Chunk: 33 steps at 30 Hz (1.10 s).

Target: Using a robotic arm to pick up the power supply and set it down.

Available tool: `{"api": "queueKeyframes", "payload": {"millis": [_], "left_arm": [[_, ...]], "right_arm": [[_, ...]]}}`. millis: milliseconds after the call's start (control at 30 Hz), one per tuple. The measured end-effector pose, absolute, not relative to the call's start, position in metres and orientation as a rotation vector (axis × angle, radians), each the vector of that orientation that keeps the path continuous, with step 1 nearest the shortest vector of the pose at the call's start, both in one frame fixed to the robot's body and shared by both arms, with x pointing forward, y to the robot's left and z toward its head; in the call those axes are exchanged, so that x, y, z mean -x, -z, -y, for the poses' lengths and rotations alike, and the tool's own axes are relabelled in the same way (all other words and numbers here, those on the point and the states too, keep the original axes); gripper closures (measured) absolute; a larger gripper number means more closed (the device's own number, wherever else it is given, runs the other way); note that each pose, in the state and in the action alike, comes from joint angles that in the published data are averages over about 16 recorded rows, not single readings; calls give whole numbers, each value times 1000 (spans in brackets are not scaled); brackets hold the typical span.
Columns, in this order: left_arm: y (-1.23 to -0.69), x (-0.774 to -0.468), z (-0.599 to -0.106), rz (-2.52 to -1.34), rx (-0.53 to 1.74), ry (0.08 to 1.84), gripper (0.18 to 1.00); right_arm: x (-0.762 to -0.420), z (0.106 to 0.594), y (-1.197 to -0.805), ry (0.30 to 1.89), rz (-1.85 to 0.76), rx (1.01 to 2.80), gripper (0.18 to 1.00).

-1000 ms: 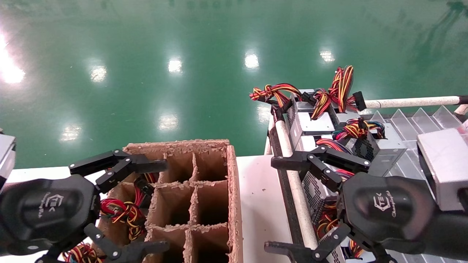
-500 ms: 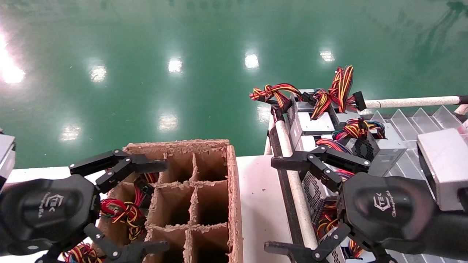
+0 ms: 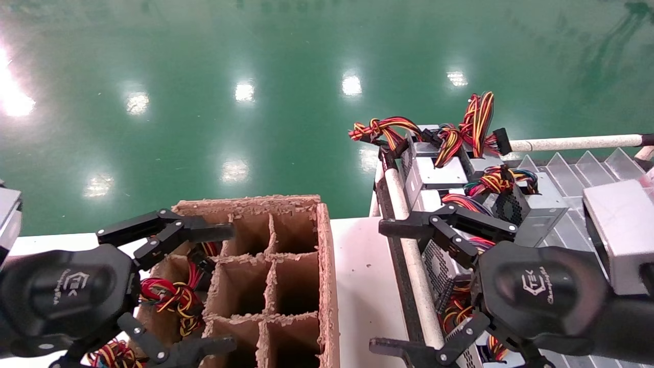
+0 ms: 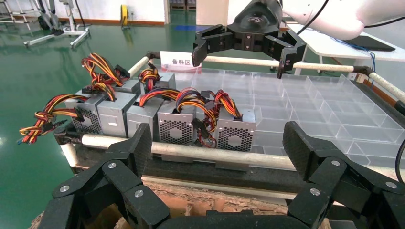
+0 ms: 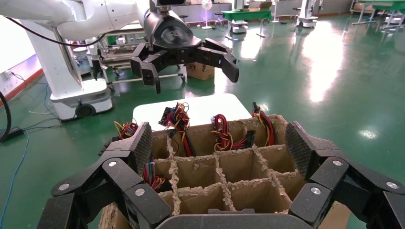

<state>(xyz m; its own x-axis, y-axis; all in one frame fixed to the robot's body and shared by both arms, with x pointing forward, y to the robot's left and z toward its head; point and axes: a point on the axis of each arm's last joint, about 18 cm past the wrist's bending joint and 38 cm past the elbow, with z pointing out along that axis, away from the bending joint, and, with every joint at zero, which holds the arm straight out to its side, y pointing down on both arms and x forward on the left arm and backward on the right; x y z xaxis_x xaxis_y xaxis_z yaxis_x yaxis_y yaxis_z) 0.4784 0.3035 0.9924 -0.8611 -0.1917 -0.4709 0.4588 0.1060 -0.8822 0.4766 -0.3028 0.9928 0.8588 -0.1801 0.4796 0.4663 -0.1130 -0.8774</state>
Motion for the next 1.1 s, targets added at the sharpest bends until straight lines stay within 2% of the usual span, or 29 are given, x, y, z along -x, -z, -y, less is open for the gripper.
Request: {"api": "queueKeyframes", "payload": {"millis": [1100], "left_arm": [[-992,-478,-304,-1915,-260,1806,184]], "right_arm": [[-477,303,-993,556,230,1595,179]]}}
